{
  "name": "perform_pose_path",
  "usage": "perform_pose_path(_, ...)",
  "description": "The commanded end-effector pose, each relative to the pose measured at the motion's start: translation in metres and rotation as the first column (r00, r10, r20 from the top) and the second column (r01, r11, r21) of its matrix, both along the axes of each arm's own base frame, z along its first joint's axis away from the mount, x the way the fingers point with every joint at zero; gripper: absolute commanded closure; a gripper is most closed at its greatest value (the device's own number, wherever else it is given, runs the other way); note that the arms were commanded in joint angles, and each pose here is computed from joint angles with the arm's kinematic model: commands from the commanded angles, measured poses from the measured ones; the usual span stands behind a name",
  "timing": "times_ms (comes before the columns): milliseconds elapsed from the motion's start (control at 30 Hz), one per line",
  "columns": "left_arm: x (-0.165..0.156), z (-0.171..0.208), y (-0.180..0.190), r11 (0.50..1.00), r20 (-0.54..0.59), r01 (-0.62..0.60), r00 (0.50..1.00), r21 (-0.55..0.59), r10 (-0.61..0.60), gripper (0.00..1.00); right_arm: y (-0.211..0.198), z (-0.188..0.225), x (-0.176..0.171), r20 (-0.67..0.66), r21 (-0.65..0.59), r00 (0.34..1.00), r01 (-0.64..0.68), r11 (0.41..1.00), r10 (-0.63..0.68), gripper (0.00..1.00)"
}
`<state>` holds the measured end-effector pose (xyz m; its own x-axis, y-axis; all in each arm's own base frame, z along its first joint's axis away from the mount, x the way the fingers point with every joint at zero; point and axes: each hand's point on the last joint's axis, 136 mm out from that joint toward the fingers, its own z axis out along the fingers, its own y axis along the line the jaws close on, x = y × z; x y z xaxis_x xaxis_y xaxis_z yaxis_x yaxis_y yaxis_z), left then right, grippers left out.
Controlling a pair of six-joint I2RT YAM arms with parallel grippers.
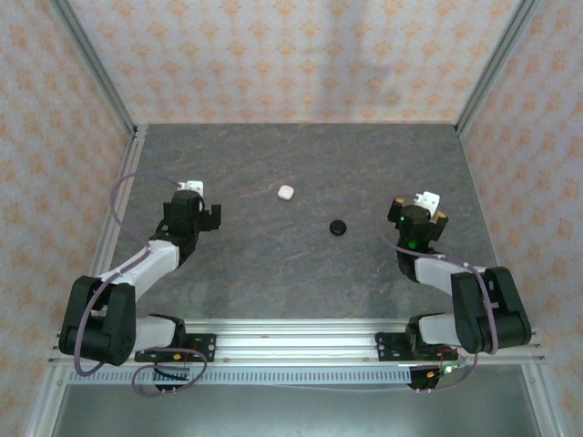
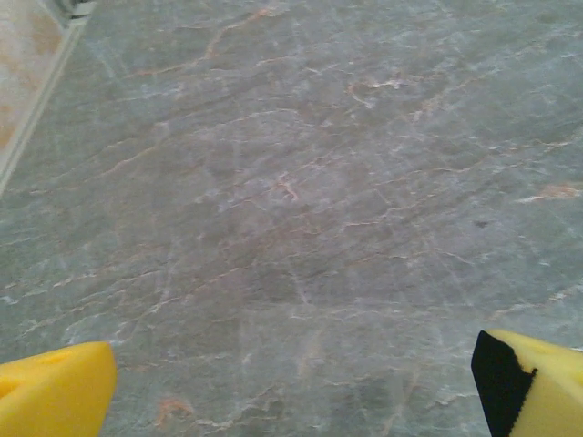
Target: Insert the wireless bluetooth earbuds into the charging case
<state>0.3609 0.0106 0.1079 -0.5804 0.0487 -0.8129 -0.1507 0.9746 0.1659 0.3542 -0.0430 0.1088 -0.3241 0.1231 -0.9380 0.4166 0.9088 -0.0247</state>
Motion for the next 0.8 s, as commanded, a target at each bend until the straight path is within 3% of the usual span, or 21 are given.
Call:
perform_pose_path(0, 0.009, 0.023, 0.014, 0.998, 0.172, -0.062, 0.983, 0.002, 0.06, 0.0, -0.01, 0.019, 0.006, 0.15, 0.034, 0.988, 0.028, 0.999, -0.032, 0.0)
perform_pose_path(100, 0.007, 0.017, 0.013, 0.998, 0.221, -0.045, 0.974, -0.033, 0.051, 0.0, -0.016, 0.012, 0.005, 0.197, 0.058, 0.979, 0.043, 0.997, -0.053, 0.0)
perform_pose_path(433, 0.013, 0.008, 0.016, 0.996, 0.302, -0.012, 0.952, -0.09, 0.039, 0.0, -0.002, -0.009, 0.02, 0.129, 0.046, 0.991, -0.043, 0.998, 0.037, 0.01)
perform_pose_path(533, 0.017, 0.0, 0.016, 0.996, 0.28, -0.013, 0.959, -0.092, 0.038, 0.0, -0.009, -0.008, 0.026, 0.107, 0.05, 0.994, 0.006, 0.999, -0.011, 0.0)
perform_pose_path(767, 0.032, -0.015, 0.015, 0.996, 0.206, -0.017, 0.978, -0.086, 0.034, 0.0, -0.006, -0.012, 0.029, 0.062, 0.045, 0.998, -0.013, 0.999, 0.01, 0.01)
